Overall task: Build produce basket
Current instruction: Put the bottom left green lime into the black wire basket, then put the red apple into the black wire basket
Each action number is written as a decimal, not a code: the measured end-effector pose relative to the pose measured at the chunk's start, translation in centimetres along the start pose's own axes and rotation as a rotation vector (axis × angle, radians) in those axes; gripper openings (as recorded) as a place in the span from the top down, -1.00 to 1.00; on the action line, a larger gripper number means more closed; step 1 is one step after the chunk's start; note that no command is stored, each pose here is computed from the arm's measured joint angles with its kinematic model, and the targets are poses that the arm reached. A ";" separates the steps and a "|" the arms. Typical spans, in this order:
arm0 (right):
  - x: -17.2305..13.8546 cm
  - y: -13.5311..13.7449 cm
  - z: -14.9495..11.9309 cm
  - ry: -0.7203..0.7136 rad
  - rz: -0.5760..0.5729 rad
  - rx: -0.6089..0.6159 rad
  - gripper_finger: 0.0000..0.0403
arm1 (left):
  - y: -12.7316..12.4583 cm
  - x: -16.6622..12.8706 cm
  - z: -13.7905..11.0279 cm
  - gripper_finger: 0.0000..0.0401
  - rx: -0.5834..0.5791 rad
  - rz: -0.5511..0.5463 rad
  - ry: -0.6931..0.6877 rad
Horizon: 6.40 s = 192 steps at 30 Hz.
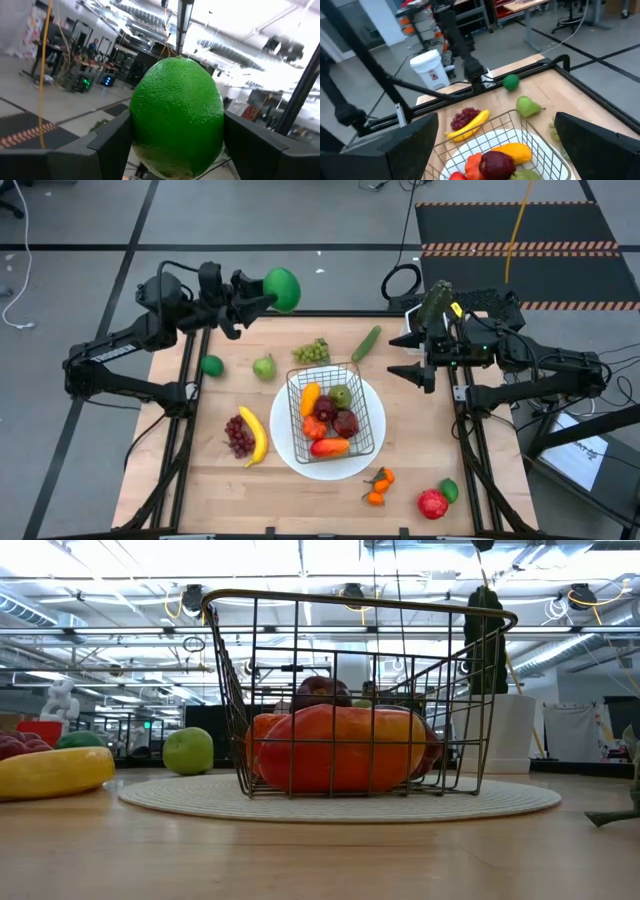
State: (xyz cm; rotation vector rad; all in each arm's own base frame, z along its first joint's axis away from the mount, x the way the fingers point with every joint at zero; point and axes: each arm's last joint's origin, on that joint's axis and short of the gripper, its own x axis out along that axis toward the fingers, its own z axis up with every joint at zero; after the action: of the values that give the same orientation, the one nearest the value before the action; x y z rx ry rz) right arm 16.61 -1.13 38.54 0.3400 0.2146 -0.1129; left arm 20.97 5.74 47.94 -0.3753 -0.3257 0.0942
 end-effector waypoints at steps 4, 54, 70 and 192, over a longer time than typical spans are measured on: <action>0.0 0.0 0.2 -0.035 -0.028 0.055 -0.95 | 0.0 0.0 0.0 -0.41 0.104 0.000 0.000; 3.1 -0.7 -0.3 -0.045 -0.203 0.315 -0.95 | 0.0 0.0 0.1 -0.41 0.633 0.024 -0.011; 3.1 -0.7 -0.3 -0.040 -0.204 0.277 -0.95 | -0.5 0.0 -0.3 -0.41 0.143 0.002 0.011; 1.6 16.9 -12.0 0.983 -0.020 1.105 -0.94 | -5.2 -3.0 -11.2 0.42 -0.035 0.026 0.961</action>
State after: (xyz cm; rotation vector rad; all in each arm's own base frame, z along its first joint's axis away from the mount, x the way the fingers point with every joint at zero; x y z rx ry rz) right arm 18.34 18.67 32.51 1.4933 1.1415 -0.0662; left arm 22.01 -3.45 39.13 -0.4185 0.6273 -0.0719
